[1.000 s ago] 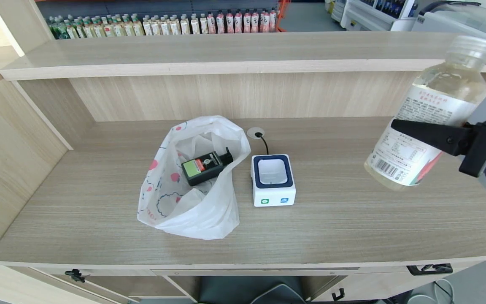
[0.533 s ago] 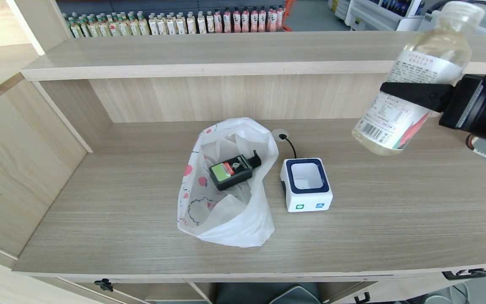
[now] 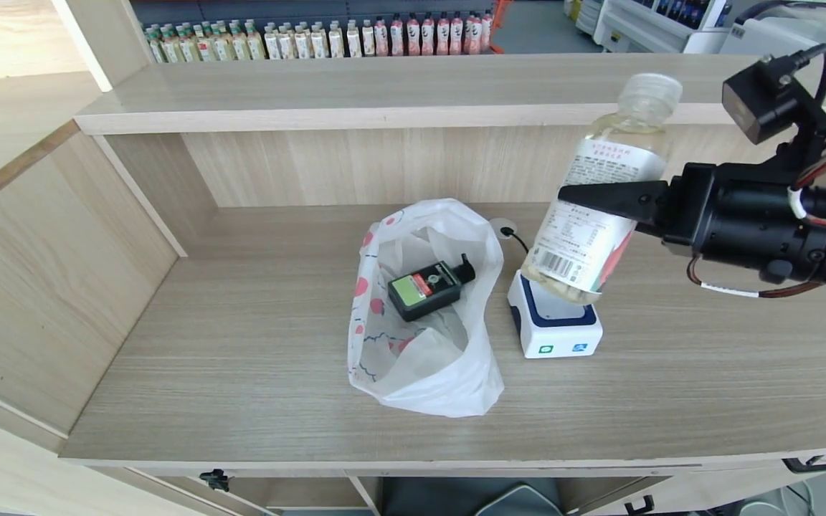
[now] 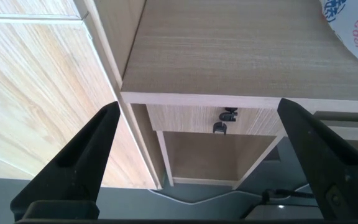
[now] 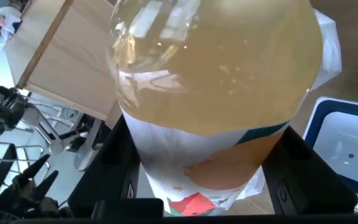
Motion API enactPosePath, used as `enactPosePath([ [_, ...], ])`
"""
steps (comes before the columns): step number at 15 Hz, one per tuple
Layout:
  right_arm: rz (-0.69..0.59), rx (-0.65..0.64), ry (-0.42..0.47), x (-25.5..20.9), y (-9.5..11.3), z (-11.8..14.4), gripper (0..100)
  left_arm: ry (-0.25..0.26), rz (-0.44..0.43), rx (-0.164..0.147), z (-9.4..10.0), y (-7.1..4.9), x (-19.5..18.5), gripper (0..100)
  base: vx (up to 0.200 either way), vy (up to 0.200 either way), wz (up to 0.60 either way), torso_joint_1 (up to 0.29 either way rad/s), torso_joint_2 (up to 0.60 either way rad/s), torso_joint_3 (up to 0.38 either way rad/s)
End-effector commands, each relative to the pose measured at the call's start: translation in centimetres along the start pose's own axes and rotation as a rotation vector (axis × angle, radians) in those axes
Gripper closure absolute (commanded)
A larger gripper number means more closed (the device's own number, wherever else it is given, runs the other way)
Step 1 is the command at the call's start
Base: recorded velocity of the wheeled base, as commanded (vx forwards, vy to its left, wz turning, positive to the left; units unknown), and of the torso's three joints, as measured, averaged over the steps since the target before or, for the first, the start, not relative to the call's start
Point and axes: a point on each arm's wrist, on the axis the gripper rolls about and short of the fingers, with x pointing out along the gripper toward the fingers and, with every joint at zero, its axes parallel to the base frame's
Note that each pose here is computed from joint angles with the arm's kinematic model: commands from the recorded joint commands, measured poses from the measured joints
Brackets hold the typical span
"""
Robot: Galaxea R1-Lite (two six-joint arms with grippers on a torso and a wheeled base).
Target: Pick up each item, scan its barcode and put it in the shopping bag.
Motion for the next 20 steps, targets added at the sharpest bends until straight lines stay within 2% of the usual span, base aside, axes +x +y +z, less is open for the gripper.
enactPosePath([
  [1,-0.011,0.019,0.049,1.2,-0.9,-1.2,100,0.0,0.0,-0.001,0.0,0.0,0.0,0,0.0,0.0,0.0,0.0,0.0,0.0],
  [4,0.008,-0.004,0.064,2.2,-1.1,-2.5,100,0.0,0.0,-0.001,0.0,0.0,0.0,0,0.0,0.0,0.0,0.0,0.0,0.0],
  [6,0.032,-0.226,0.025,3.5,-3.0,-6.0,100,0.0,0.0,-0.001,0.0,0.0,0.0,0,0.0,0.0,0.0,0.0,0.0,0.0],
  [8,0.088,-0.273,-0.037,4.6,-3.8,-7.3,100,0.0,0.0,-0.001,0.0,0.0,0.0,0,0.0,0.0,0.0,0.0,0.0,0.0],
  [15,0.213,-0.254,-0.129,9.1,-3.8,-10.7,100,0.0,0.0,-0.001,0.0,0.0,0.0,0,0.0,0.0,0.0,0.0,0.0,0.0],
  [20,0.226,-0.199,-0.08,8.9,-4.9,-12.6,100,0.0,0.0,-0.001,0.0,0.0,0.0,0,0.0,0.0,0.0,0.0,0.0,0.0],
])
